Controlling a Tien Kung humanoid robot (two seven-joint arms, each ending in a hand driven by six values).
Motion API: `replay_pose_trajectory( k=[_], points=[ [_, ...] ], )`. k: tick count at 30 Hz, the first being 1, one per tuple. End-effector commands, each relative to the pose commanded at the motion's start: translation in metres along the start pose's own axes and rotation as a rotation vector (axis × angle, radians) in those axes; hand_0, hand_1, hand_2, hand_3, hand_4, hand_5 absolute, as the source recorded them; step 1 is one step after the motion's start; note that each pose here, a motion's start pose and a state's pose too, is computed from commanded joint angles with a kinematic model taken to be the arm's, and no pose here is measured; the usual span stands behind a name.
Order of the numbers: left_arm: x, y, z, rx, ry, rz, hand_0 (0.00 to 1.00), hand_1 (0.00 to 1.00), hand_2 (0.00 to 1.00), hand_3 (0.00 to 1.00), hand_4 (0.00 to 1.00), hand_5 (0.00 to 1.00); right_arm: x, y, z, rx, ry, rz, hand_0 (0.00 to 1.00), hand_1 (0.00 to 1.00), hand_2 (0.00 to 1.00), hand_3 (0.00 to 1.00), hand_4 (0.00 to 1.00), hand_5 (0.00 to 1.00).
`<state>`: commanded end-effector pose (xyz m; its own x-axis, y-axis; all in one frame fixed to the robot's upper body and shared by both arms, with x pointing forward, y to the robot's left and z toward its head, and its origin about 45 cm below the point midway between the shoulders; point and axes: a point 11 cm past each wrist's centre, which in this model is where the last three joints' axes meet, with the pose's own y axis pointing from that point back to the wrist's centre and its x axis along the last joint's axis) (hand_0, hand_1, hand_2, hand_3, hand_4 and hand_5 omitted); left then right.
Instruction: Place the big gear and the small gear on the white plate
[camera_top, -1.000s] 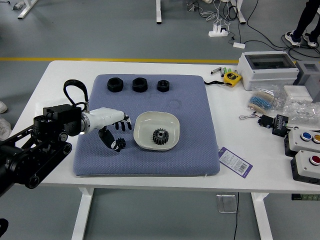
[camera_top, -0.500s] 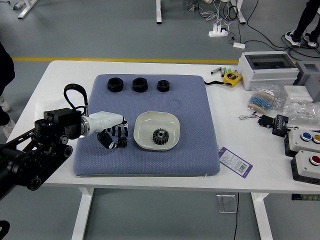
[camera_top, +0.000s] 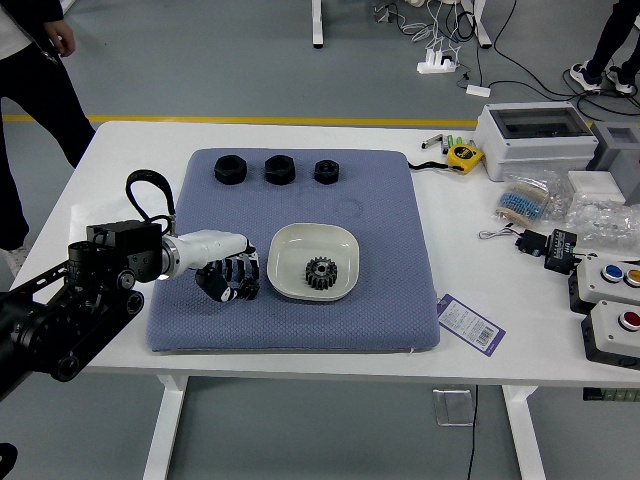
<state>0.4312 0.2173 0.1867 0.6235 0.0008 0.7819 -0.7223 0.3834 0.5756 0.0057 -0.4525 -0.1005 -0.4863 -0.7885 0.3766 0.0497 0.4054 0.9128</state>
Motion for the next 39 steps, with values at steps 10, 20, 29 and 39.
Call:
replay_pose_trajectory(
  k=[10, 20, 29, 39],
  points=[
    [0.007, 0.003, -0.004, 0.010, -0.002, 0.016, 0.413, 0.460, 0.498, 0.560, 0.584, 0.002, 0.000, 0.000, -0.003, 0.006, -0.003, 0.000, 0.685, 0.682, 0.752, 0.635, 0.825, 0.744],
    [0.020, 0.008, -0.008, 0.022, -0.002, 0.043, 0.397, 0.454, 0.494, 0.558, 0.575, 0.002, 0.001, 0.000, -0.003, 0.008, -0.004, 0.003, 0.685, 0.680, 0.750, 0.633, 0.824, 0.743],
    [0.026, 0.010, -0.010, 0.028, -0.001, 0.056, 0.396, 0.453, 0.493, 0.558, 0.573, 0.002, 0.000, 0.000, -0.004, 0.011, -0.005, 0.002, 0.685, 0.680, 0.750, 0.629, 0.824, 0.743],
    [0.036, 0.017, -0.011, 0.029, 0.009, 0.082, 0.439, 0.496, 0.539, 0.585, 0.637, 0.002, 0.001, 0.000, -0.005, 0.011, -0.004, 0.003, 0.684, 0.678, 0.747, 0.629, 0.824, 0.743]
  ],
)
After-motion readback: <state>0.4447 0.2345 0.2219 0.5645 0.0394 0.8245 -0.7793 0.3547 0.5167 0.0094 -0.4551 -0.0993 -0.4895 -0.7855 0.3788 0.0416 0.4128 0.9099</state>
